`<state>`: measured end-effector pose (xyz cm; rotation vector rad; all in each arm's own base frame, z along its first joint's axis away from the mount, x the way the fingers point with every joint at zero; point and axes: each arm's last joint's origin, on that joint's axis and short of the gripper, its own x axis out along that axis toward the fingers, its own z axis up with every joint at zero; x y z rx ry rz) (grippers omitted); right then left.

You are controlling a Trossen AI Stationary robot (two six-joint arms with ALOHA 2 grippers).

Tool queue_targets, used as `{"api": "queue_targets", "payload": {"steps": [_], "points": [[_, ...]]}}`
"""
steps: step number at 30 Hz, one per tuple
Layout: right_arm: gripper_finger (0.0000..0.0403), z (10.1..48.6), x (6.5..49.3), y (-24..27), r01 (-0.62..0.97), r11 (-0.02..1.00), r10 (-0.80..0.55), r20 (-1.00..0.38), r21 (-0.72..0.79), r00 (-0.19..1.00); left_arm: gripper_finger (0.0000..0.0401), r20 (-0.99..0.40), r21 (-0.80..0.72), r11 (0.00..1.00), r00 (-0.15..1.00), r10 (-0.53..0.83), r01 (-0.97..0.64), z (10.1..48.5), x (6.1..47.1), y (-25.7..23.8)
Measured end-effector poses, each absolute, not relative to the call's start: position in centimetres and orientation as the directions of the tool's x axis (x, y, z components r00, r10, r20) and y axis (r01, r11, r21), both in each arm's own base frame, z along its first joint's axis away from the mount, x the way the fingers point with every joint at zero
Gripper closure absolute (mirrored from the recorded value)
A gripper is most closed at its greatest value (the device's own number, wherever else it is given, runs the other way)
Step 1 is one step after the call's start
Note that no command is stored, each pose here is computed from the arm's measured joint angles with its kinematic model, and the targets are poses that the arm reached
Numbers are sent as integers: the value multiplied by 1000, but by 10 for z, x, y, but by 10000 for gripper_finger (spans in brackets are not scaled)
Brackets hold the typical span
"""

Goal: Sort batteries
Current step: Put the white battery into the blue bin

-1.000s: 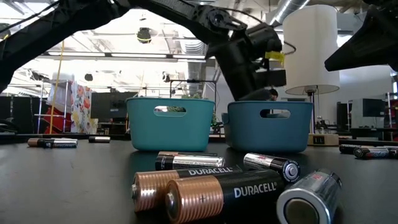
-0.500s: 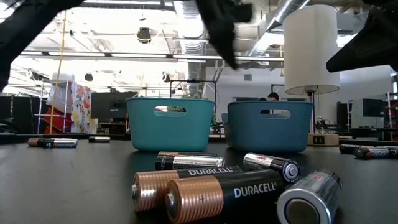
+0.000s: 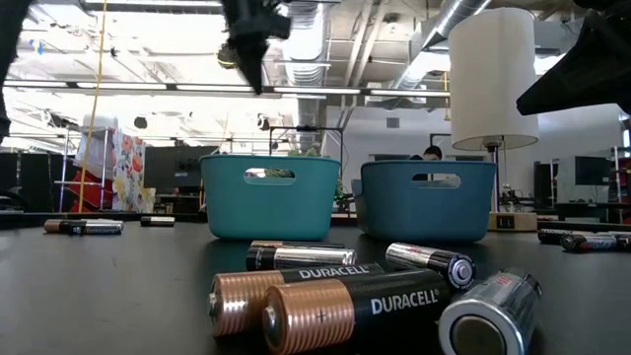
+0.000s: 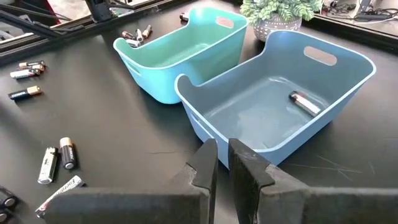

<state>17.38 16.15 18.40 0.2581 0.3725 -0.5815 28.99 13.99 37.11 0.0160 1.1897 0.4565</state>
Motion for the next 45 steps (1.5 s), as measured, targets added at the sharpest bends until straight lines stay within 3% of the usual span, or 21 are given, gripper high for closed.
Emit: {"api": "queue_targets", "payload": {"steps": [9,16,22,28,35,45], "points": [[344,184,174,162,576,806,-484,-411,134,773,241,-896,251,852,223,384,-459,296,197,148],[344,184,178,157,593,796,-502,-411,125,761,241,-903,257,845,194,382,-469,237,156,146],[344,184,181,154,602,792,-518,-411,102,750,241,-899,261,840,198,391,-476,196,151,157],[344,184,181,154,596,799,-518,-411,82,750,241,-906,273,835,163,389,-478,184,153,179],[344,184,181,154,595,800,-518,-411,79,750,241,-952,179,848,132,278,-500,154,149,198],[344,184,180,154,593,801,-516,-411,80,752,250,-943,190,846,146,298,-498,161,150,201]]}}
